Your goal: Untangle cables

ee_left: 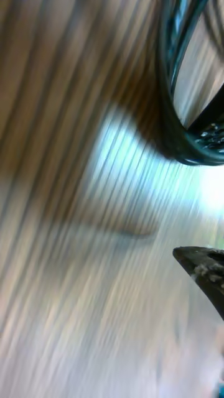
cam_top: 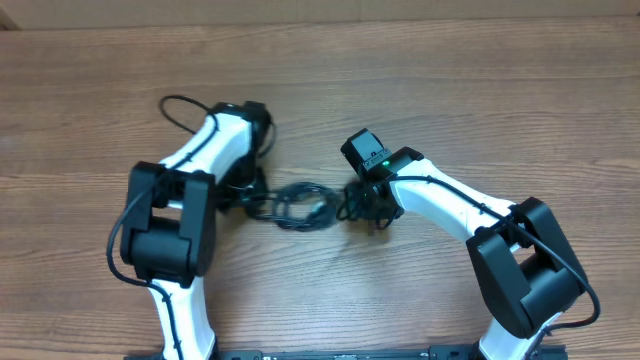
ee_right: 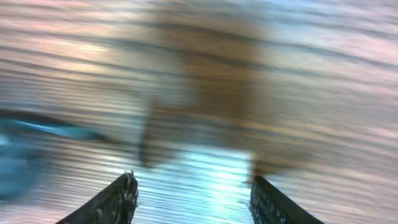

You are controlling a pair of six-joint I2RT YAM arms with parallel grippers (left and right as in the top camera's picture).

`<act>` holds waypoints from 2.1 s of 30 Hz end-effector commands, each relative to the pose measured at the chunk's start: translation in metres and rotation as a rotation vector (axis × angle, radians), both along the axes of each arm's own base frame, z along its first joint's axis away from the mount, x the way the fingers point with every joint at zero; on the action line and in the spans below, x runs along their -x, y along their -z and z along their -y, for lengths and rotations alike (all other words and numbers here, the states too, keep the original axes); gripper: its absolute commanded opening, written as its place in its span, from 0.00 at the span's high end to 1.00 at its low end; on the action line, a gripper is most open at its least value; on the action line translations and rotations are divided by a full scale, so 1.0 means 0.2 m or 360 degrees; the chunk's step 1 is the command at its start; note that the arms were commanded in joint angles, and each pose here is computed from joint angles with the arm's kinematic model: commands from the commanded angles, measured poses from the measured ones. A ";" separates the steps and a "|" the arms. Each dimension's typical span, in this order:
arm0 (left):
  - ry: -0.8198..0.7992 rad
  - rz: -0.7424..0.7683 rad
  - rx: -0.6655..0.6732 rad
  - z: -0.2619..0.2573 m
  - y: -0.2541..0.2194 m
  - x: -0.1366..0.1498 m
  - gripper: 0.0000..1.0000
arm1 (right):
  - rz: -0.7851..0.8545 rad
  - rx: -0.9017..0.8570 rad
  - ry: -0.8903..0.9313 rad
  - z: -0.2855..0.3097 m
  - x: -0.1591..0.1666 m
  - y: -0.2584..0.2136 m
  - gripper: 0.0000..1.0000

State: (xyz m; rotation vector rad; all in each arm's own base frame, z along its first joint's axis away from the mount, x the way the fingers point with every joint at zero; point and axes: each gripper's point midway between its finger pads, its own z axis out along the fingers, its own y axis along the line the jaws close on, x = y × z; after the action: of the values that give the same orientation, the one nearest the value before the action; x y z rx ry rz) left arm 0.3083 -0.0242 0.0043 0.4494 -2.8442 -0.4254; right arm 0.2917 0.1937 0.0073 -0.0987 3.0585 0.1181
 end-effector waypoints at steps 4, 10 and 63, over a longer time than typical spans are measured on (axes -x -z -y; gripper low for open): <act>-0.0125 0.0072 -0.0166 -0.21 -0.04 -0.14 0.48 | 0.0058 0.0119 0.0045 0.09 -0.05 0.00 0.43; 0.0202 0.0155 0.0420 0.13 -0.04 -0.28 0.53 | 0.0058 0.0120 0.0032 0.09 -0.05 0.00 0.42; -0.0202 0.0125 0.0864 0.10 0.01 -0.23 0.41 | -0.0014 0.0044 0.0275 0.19 -0.08 0.02 0.32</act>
State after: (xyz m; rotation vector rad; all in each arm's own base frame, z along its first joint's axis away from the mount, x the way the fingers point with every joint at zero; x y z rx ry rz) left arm 0.3520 -0.0016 0.0021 0.7322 -2.8371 0.0199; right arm 0.3099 0.1558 0.0067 0.1765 3.0530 0.0685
